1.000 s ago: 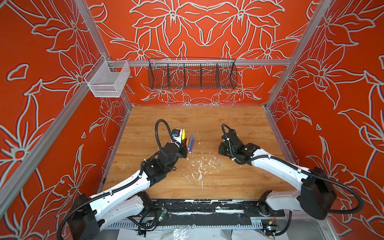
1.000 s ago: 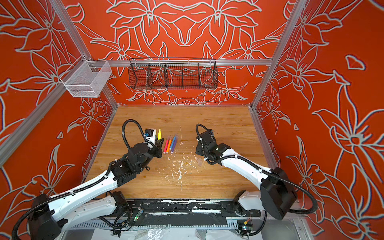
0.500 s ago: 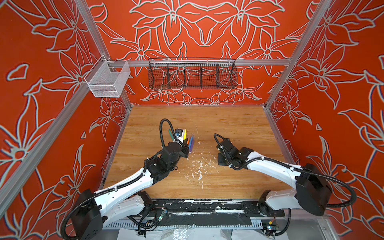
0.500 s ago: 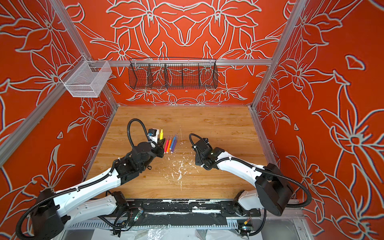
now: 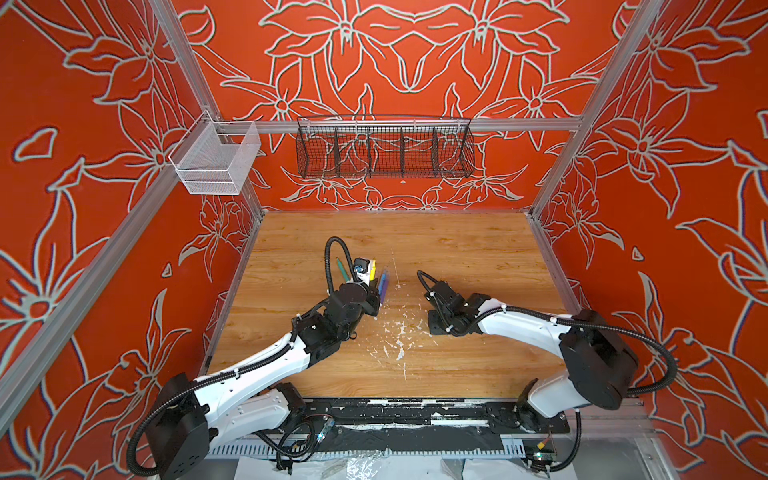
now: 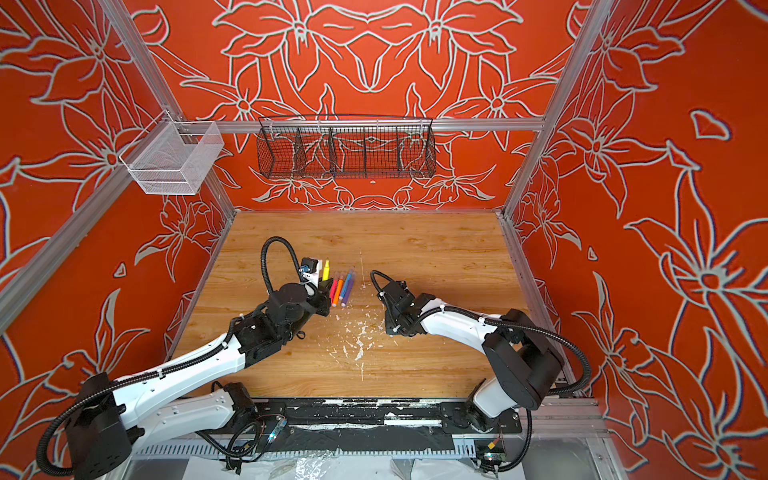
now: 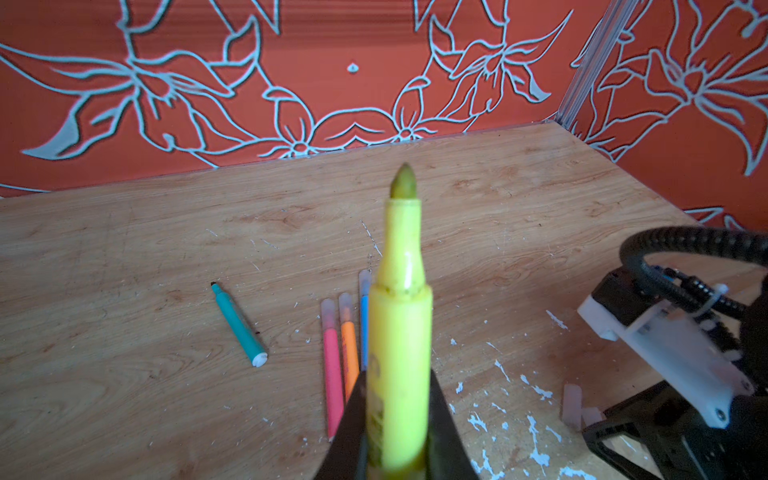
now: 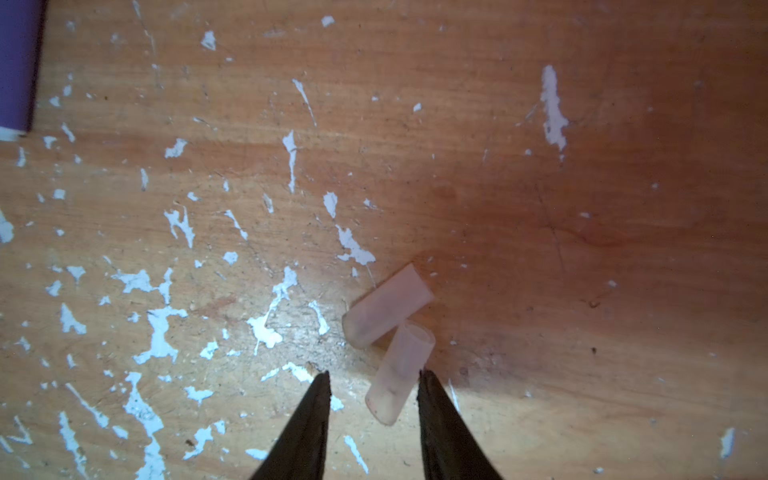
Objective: Insert the pens into the pen caps
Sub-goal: 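Close the right gripper on one translucent cap, then lift the cap and carry it above the yellow marker tip with right gripper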
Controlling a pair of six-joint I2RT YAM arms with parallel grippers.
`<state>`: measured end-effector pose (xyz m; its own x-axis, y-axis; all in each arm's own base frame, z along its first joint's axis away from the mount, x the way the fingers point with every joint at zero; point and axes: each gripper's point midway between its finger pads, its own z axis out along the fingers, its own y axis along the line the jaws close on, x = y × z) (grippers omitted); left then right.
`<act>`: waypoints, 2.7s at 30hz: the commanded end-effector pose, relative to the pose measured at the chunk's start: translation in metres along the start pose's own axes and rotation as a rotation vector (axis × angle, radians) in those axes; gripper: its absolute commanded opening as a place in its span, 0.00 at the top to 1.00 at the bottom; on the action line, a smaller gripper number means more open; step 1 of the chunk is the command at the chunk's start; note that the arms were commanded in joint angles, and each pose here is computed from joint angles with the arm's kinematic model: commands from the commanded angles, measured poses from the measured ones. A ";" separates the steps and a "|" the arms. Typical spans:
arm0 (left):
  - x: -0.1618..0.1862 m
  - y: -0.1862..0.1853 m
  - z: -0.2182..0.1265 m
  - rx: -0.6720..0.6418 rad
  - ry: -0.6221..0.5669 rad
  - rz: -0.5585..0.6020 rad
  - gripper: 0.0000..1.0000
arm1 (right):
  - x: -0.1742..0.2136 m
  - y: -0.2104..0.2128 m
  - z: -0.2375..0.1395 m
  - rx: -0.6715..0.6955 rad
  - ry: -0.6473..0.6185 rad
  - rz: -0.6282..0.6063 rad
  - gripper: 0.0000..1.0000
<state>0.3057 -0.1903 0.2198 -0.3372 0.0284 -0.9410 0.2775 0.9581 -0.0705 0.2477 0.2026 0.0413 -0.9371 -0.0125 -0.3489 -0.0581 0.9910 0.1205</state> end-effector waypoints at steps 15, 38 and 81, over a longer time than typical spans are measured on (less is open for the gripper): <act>-0.020 -0.010 -0.007 0.057 -0.048 -0.010 1.00 | 0.003 -0.020 0.019 0.188 0.061 -0.040 0.71; -0.021 -0.012 -0.008 0.068 -0.049 -0.007 1.00 | 0.017 -0.018 0.027 0.165 0.126 -0.050 0.90; 0.017 -0.145 -0.014 0.676 0.142 0.092 1.00 | -0.125 0.001 -0.216 -0.974 -0.904 0.438 1.00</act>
<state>0.2472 -0.3178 0.2014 -0.4114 0.2160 -0.8855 0.7781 0.5893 -0.2177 0.2955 0.1793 0.2515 -0.4930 0.7011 -0.5151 -0.2669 0.4417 0.8566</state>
